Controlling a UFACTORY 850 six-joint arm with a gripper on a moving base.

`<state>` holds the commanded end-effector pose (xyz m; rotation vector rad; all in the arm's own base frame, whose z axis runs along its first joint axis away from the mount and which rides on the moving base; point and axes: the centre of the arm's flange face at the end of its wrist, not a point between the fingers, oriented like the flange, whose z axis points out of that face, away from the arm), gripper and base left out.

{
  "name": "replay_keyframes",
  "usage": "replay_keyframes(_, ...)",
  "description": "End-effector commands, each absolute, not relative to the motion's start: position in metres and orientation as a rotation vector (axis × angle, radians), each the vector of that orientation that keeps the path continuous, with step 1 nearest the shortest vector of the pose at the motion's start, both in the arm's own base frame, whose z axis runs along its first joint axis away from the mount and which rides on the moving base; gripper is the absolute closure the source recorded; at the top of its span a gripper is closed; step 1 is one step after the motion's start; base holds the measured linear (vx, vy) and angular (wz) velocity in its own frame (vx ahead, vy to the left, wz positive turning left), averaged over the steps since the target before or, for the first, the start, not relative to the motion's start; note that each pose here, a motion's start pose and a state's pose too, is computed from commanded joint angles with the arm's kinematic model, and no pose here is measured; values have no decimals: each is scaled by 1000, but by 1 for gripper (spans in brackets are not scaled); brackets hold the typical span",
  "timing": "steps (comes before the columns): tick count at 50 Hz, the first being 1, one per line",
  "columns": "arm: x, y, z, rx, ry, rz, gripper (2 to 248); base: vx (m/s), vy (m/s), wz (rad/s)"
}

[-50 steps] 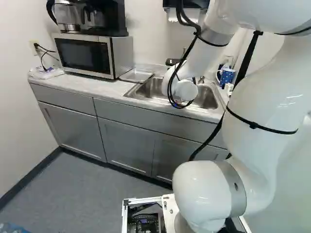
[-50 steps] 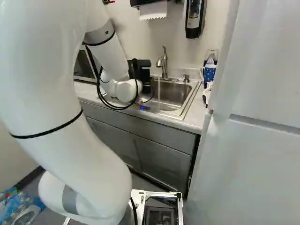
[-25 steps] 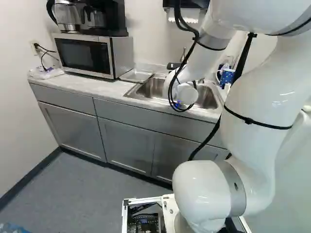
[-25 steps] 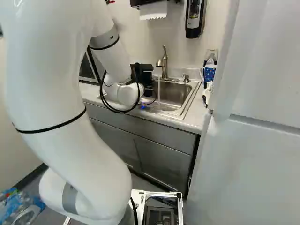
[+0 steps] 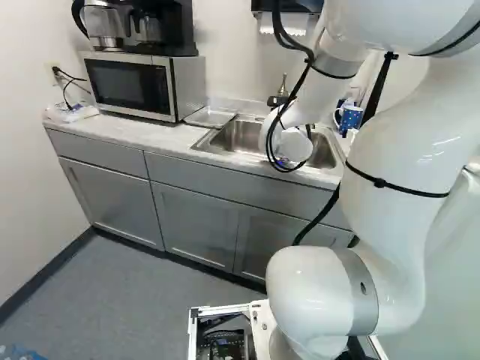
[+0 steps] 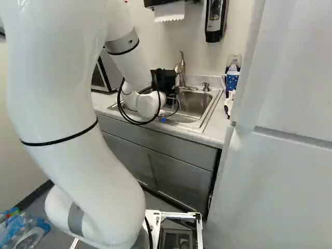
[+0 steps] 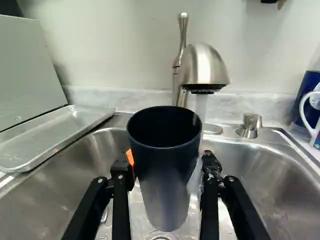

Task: Rinse the cup and place it in the tray

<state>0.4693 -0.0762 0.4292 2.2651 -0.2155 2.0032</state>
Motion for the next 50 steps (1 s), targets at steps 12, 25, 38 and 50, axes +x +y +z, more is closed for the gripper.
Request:
replay_keyframes(12,471,-94,429,2244,-254,1987,125,0,0,0)
replay_keyframes(25,471,-94,429,2244,-254,1987,125,0,0,0)
replay_keyframes(38,471,-94,429,2244,-254,1987,125,0,0,0)
replay_keyframes(50,471,-94,429,2244,-254,1987,125,0,0,0)
